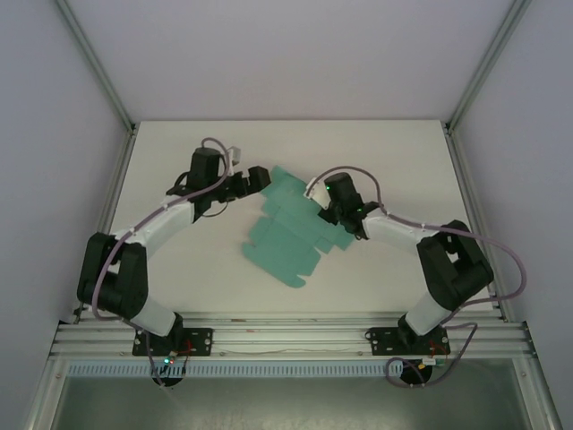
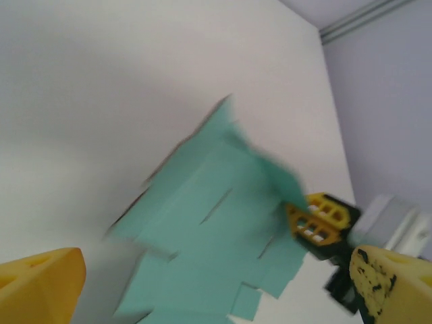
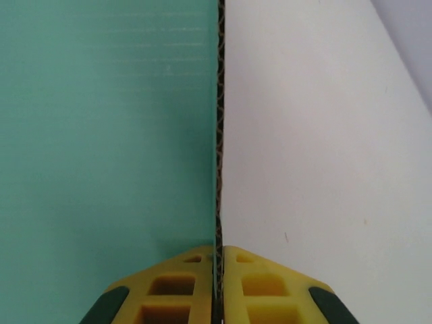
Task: Assemble paper box
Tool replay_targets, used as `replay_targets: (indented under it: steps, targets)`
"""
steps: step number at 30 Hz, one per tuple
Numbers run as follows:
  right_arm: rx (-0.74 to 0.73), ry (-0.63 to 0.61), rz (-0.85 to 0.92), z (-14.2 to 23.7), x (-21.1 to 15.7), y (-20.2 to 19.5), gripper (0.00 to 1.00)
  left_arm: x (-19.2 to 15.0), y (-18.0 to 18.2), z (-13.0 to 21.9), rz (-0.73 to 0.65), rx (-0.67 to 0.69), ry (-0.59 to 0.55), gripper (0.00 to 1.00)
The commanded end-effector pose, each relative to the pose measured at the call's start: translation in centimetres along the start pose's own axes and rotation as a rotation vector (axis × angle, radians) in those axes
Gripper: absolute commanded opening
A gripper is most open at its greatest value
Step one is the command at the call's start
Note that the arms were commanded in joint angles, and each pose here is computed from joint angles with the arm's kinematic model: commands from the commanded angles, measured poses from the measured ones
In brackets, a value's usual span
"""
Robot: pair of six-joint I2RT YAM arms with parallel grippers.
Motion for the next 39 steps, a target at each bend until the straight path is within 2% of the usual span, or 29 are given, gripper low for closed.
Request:
replay_targets:
  steps: [1, 3, 5, 10, 16, 21, 28, 32, 36, 39]
  targets:
    - [-0.115, -0.018, 0.148, -0.6, 0.7, -0.5, 0.10, 2.4, -3.0, -0.4, -0.092, -0.084, -0.012, 1.00]
    - [-0.136, -0.053, 0.173, -0.6, 1.1, -0.1, 0.10, 2.9, -3.1, -1.2, -0.097, -0.065, 0.005, 0.99]
    - [-0.124, -0.092, 0.181, -0.5, 1.4, 0.3, 0.10, 3.3, -3.1, -2.1, -0.091, -0.061, 0.034, 0.95]
    - [-0.097, -0.104, 0.201, -0.5, 1.9, 0.7, 0.11, 3.5, -3.9, -4.3, -0.114, -0.099, 0.087, 0.89]
    - [-0.081, -0.138, 0.211, -0.3, 2.5, 0.8, 0.11, 2.6, -3.0, -6.5, -0.086, -0.057, 0.165, 0.77]
    - [-0.075, -0.149, 0.214, -0.3, 2.8, 0.8, 0.11, 2.0, -3.2, -7.7, -0.062, -0.116, 0.192, 0.59]
    - [-0.090, -0.167, 0.205, -0.5, 3.2, 0.6, 0.11, 1.0, -4.0, -8.5, -0.027, -0.214, 0.212, 0.53]
    - [-0.088, -0.188, 0.204, -0.4, 3.5, 0.7, 0.10, 0.7, -3.9, -8.7, 0.001, -0.181, 0.213, 0.52]
    - [-0.095, -0.209, 0.204, -0.2, 3.9, 0.8, 0.10, 0.7, -3.9, -9.2, 0.023, -0.165, 0.215, 0.47]
    - [-0.097, -0.230, 0.203, -0.1, 4.2, 0.9, 0.10, 0.3, -3.3, -10.1, 0.063, -0.143, 0.232, 0.39]
Point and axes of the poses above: each hand's point on the last joint's axis, 136 mm out from that joint toward the fingers, its own z axis back along the fingers, its own y axis along the line the jaws close on, x = y × z, the point moved 7 cm from there along z, back along the fingers, and after that the axes turned 15 degrees about -z, right-handed, at the moved point
